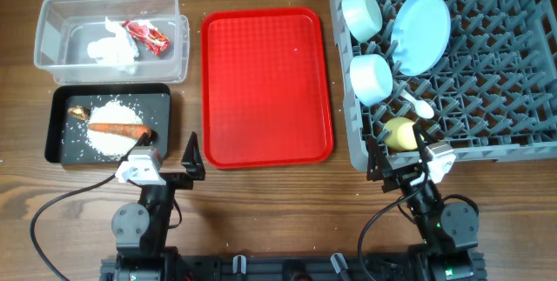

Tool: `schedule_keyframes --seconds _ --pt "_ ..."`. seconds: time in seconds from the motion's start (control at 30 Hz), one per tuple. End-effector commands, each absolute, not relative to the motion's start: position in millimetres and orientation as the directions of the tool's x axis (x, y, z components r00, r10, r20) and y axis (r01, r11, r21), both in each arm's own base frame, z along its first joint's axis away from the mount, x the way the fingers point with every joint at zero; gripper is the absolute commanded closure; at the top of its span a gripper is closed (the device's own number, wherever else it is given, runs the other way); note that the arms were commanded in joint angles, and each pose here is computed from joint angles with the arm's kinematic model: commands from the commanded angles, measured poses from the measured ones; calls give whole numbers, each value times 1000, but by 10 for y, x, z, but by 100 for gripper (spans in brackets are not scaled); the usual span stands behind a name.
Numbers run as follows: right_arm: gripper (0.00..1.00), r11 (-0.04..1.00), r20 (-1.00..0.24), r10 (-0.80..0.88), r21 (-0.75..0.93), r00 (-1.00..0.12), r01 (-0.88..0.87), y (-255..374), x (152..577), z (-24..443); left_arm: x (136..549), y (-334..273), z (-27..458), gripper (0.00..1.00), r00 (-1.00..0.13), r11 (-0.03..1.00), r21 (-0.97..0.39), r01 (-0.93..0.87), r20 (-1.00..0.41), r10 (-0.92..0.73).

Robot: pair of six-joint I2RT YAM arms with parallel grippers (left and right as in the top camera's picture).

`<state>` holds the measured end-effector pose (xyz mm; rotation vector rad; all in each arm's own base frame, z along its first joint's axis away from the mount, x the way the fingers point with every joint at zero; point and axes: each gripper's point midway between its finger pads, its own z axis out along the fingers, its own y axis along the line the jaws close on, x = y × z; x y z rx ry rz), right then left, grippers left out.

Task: Sort waste into correct bins and load items into the dishwasher rack

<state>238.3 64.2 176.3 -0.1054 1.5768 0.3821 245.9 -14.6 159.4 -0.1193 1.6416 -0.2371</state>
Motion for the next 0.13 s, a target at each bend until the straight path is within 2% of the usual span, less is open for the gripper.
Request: schedule_keyframes --seconds 0.0,0.1 --pt "0 935 -987 152 158 -43 -317 670 2372 1770 2458 -119 1576 0 -83 977 -208 51 -976 -203" --pt "0 935 -987 152 158 -43 -317 670 2372 1770 2458 -119 1576 0 -83 977 -208 51 -976 -203"
